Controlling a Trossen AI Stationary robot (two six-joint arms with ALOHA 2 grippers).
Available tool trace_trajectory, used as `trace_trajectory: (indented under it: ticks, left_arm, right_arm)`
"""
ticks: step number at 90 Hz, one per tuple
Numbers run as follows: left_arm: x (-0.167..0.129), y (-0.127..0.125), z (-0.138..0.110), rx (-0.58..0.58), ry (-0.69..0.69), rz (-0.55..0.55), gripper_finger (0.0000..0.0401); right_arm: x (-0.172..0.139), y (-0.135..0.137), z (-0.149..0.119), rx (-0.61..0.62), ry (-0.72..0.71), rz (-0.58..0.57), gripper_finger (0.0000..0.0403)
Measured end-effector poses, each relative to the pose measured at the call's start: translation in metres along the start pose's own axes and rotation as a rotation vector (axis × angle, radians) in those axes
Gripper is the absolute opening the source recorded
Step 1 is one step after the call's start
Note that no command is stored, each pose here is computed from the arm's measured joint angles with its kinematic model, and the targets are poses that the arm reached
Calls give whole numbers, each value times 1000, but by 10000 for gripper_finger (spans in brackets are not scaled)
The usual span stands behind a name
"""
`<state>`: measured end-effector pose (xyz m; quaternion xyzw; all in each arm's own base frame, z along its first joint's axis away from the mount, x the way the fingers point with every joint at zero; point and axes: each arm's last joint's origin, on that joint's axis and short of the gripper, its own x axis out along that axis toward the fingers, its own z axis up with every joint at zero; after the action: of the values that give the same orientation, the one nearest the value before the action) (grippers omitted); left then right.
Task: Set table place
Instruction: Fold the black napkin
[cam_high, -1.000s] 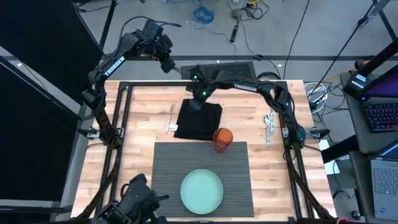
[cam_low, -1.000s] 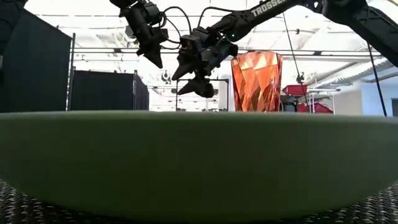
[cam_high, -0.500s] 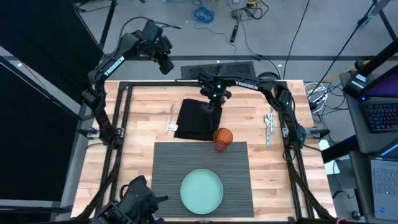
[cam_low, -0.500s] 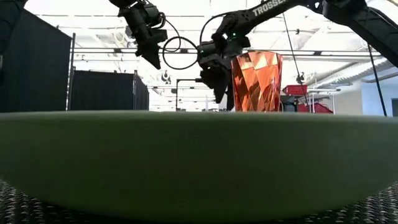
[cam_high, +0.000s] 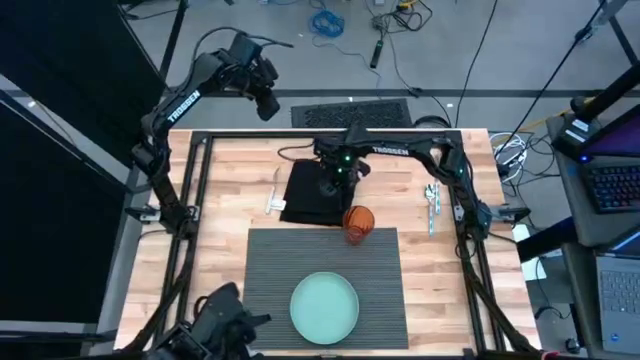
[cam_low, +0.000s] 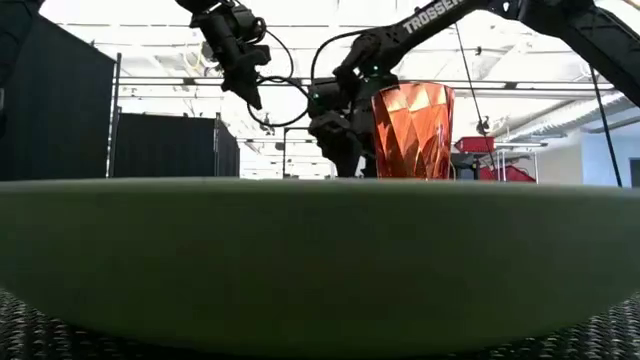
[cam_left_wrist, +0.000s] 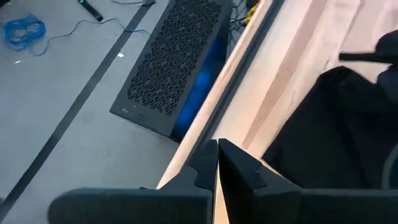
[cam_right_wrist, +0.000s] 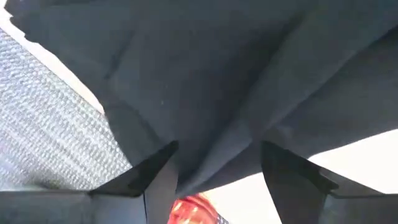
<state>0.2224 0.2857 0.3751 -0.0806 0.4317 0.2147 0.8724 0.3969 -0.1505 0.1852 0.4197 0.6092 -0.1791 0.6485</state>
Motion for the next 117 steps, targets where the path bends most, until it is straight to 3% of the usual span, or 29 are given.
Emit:
trace_trajectory:
  ticks: [16,23,31,36,53,82,117]
  left_arm:
    - [0,0,1,4,-9,-9,0]
    - [0,0,1,3,-8,-9,0]
    - [0,0,1,0,-9,-9,0]
    - [0,0,1,-1,-8,-9,0]
    - [0,-1,1,-3,-6,-11,0]
    - [1,-5,2,-45,-5,-19,0]
    - [4,-19,6,-44,4,-45,0]
  right_arm:
    - [8,3,-3,6,-10,-10,179]
    - [9,4,-3,-7,-19,-29,127]
    - [7,5,-2,-50,-31,-33,40]
    - [4,6,-1,-82,-44,-29,15]
    - [-16,14,6,-130,-88,-11,1]
    - [-55,17,36,-185,-322,114,0]
    - [-28,9,65,-196,-361,222,0]
